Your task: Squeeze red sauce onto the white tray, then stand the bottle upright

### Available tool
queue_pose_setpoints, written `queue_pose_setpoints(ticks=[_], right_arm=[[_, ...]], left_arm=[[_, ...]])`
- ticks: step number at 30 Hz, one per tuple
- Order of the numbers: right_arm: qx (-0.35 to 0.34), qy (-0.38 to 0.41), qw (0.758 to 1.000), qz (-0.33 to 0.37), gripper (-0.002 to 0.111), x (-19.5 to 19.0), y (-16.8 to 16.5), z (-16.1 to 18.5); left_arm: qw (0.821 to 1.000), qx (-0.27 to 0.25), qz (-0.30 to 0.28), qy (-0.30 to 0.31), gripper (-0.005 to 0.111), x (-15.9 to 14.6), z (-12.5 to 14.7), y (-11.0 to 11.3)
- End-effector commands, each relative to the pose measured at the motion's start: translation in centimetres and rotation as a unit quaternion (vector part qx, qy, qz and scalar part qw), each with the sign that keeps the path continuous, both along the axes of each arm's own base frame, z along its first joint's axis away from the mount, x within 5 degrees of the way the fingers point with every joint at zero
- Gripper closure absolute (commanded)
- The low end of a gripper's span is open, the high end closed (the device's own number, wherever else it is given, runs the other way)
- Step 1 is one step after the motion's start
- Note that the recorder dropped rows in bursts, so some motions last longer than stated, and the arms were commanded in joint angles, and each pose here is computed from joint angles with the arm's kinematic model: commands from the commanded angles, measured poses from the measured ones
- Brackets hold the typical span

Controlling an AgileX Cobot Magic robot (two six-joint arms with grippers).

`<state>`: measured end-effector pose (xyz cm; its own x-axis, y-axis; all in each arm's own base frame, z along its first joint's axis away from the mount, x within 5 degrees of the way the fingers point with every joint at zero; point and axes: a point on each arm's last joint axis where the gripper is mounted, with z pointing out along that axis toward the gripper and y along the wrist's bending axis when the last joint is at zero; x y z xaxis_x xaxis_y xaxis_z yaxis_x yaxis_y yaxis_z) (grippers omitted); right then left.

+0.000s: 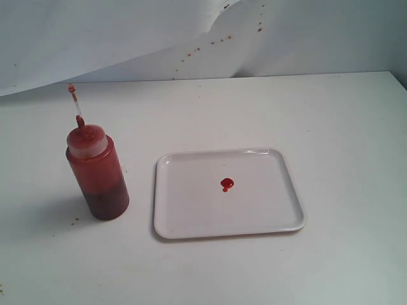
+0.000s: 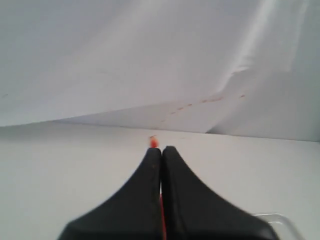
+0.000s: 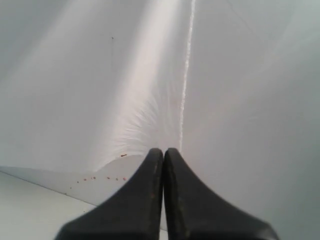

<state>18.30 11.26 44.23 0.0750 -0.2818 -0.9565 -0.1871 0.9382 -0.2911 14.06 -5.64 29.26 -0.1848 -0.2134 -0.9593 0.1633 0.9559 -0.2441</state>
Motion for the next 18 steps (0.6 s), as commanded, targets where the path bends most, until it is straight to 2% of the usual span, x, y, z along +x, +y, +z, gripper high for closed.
queue_pose_setpoints(ticks=[1, 4, 8, 18], right_arm=[[0.001, 0.008, 1.000, -0.028, 0.108, -0.8, -1.4, -0.7], [0.006, 0.019, 0.997, -0.072, 0.108, -1.1, -2.5, -1.2], [0.008, 0.026, 0.995, -0.097, 0.108, -1.1, -3.0, -1.5], [0.008, 0.026, 0.995, -0.098, 0.108, -1.1, -3.0, -1.5]], left_arm=[[0.992, -0.031, -0.112, -0.051, 0.107, -2.3, 2.9, -0.7], [0.980, -0.039, -0.178, -0.078, 0.107, -3.8, 4.3, -1.1], [0.968, -0.049, -0.226, -0.099, 0.107, -5.4, 5.0, -1.0], [0.959, -0.059, -0.248, -0.121, 0.107, -6.7, 5.5, -0.6]])
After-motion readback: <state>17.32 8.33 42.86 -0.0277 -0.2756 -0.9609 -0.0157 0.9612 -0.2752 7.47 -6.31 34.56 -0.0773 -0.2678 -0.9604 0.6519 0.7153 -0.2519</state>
